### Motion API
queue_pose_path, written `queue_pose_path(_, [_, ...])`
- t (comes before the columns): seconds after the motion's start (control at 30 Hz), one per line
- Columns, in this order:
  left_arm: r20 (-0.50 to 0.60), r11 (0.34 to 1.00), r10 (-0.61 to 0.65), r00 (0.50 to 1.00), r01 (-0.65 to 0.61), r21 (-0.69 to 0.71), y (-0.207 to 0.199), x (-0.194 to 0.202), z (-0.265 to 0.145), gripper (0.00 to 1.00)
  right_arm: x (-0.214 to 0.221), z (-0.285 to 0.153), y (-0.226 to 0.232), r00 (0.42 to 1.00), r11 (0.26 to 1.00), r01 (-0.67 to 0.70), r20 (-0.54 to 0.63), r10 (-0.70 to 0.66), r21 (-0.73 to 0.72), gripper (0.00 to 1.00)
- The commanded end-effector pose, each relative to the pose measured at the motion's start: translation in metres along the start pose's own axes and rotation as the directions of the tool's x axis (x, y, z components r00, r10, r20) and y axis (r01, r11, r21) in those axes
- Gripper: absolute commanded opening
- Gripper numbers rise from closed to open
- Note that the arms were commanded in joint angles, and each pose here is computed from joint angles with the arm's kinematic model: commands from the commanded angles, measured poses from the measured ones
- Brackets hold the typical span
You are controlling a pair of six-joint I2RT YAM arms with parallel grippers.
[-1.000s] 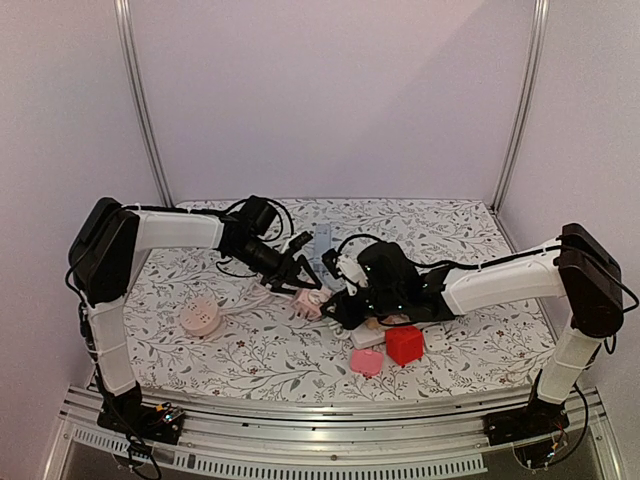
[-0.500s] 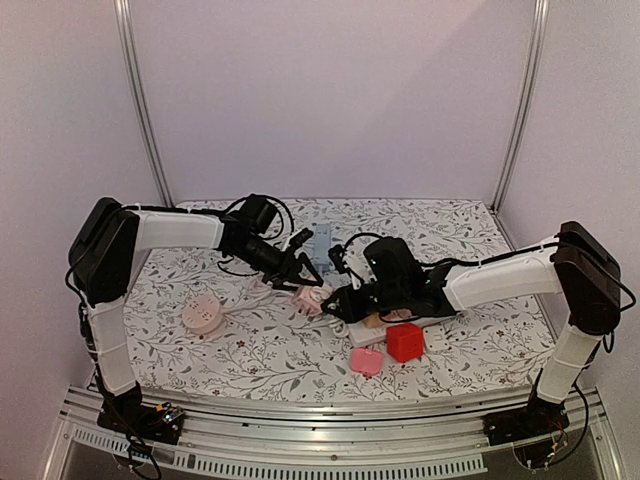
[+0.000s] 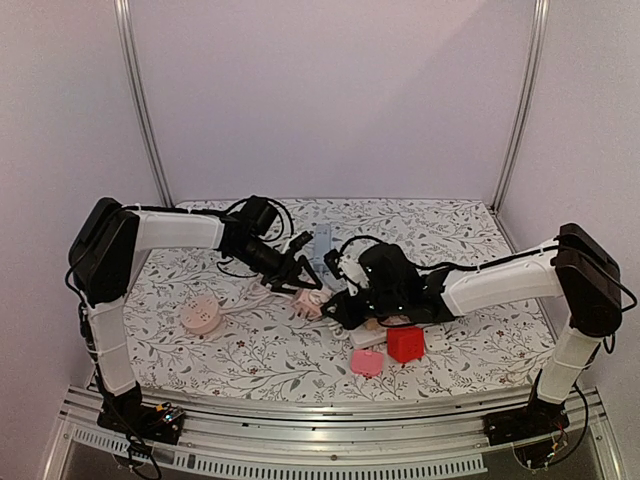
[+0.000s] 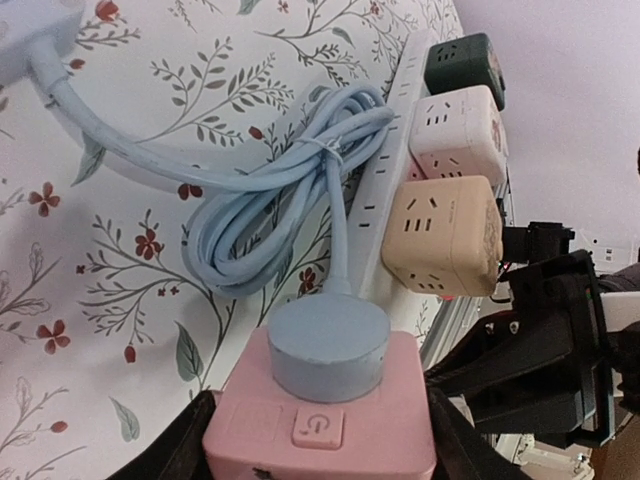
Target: Pull the plug off the socket
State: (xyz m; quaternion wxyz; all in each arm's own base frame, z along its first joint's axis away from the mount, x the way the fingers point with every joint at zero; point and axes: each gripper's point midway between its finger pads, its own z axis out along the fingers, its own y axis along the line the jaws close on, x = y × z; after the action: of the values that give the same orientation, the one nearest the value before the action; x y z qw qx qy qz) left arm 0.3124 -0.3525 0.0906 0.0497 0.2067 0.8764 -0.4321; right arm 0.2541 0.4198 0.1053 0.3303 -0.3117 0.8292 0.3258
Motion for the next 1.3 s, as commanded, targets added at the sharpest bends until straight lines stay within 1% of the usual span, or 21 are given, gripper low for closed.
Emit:
queue_pose_path(0.0, [-0.019,0.997,-0.044,0.999,0.043,-0.069,0.017,0.005,0.002,0.38,-0.071,-0.029,0.041,0.968,0.989,0.146,0.205,-0.144,0.005,0.0])
queue_pose_path(0.2, [-0.013,0.995,-0.058,0.998,0.057,-0.087,0.023,0.005,0.001,0.38,-0.073,-0.032,0.047,0.951,0.971,0.227,0.197,-0.237,0.075,0.0])
queue_pose_path(0.33, [-0.013,0.994,-0.062,0.998,0.06,-0.09,0.025,0.005,0.001,0.38,-0.076,-0.034,0.048,0.949,0.97,0.227,0.205,-0.24,0.085,0.0])
queue_pose_path(0.47, [-0.01,0.995,-0.051,0.999,0.05,-0.082,0.023,0.004,0.0,0.38,-0.08,-0.035,0.042,0.955,0.978,0.183,0.216,-0.201,0.104,0.0])
queue_pose_path(0.7, [0.007,0.998,-0.007,1.0,0.008,-0.059,0.012,0.002,-0.004,0.38,-0.091,-0.038,0.013,0.971,0.996,0.014,0.239,-0.034,0.085,0.0])
queue_pose_path(0.83, [0.008,0.998,0.018,1.0,-0.018,-0.065,0.008,0.003,-0.003,0.38,-0.091,-0.033,-0.009,0.966,0.99,-0.139,0.223,0.13,0.028,0.0])
queue_pose_path(0.9, [0.007,0.998,0.025,1.0,-0.024,-0.065,0.007,0.003,-0.003,0.37,-0.089,-0.03,-0.019,0.959,0.982,-0.189,0.219,0.181,0.016,0.0])
queue_pose_path(1.07, [0.008,0.997,0.028,1.0,-0.027,-0.07,0.007,0.003,-0.002,0.37,-0.085,-0.029,-0.034,0.939,0.963,-0.27,0.22,0.266,-0.014,0.0])
queue_pose_path(1.27, [0.013,0.996,0.028,1.0,-0.026,-0.087,0.01,0.003,-0.003,0.37,-0.088,-0.033,-0.026,0.93,0.961,-0.264,0.245,0.276,-0.078,0.0])
